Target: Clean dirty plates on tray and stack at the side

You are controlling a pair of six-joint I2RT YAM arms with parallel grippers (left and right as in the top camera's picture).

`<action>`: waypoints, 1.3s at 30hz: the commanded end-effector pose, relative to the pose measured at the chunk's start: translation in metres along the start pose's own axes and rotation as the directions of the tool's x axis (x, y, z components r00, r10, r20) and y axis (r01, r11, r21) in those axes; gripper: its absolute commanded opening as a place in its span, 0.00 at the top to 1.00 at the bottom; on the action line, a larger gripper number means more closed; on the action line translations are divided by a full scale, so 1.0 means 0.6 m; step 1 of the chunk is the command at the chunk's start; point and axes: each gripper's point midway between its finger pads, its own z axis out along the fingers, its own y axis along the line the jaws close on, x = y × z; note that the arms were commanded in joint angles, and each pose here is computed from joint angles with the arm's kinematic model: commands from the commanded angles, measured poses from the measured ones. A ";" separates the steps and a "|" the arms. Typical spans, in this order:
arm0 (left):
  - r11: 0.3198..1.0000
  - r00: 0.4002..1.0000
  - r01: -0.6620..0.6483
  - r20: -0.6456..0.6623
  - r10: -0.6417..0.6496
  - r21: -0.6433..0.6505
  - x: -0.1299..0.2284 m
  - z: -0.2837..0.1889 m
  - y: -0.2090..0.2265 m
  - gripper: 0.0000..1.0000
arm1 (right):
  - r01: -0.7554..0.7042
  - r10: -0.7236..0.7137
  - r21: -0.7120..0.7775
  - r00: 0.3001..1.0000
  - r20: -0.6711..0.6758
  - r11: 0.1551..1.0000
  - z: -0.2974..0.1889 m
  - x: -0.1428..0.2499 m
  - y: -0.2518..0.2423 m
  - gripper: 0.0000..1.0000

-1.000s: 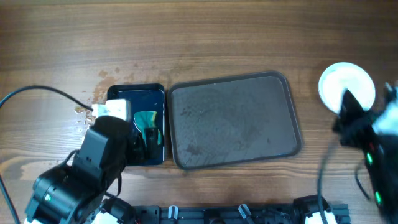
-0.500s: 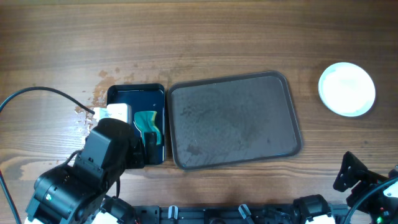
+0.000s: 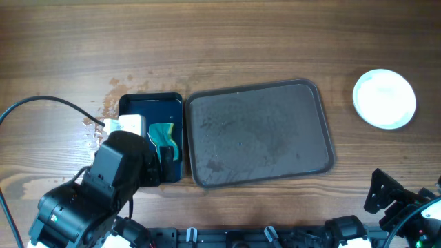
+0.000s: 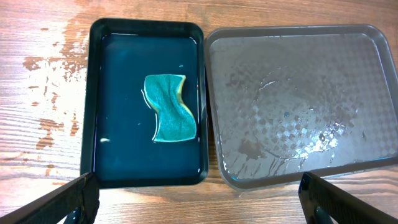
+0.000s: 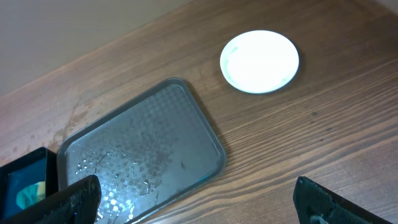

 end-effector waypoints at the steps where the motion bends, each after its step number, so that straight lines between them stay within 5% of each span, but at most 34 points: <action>1: 1.000 1.000 -0.010 0.019 0.010 -0.005 -0.007 -0.006 0.001 0.00 | -0.007 0.007 -0.010 1.000 -0.011 1.000 0.002 0.004 0.003 0.00; 23: 1.000 1.000 -0.010 0.020 0.010 -0.005 -0.008 -0.006 0.001 0.00 | -0.007 0.007 -0.010 1.000 -0.011 1.000 0.002 0.004 0.003 0.00; 26: 1.000 0.995 0.007 0.095 -0.006 -0.011 -0.036 -0.007 -0.001 0.00 | -0.007 0.007 -0.010 1.000 -0.012 1.000 0.002 0.004 0.003 0.00; 34: 0.972 0.798 0.200 0.556 -0.233 0.121 -0.239 -0.063 0.023 0.00 | -0.008 0.008 -0.010 1.000 -0.011 1.000 0.002 0.004 0.003 0.00; 39: 0.974 0.642 0.110 0.734 -0.223 0.199 -0.284 -0.114 0.032 0.00 | -0.008 0.007 -0.010 1.000 -0.011 1.000 0.002 0.004 0.003 0.00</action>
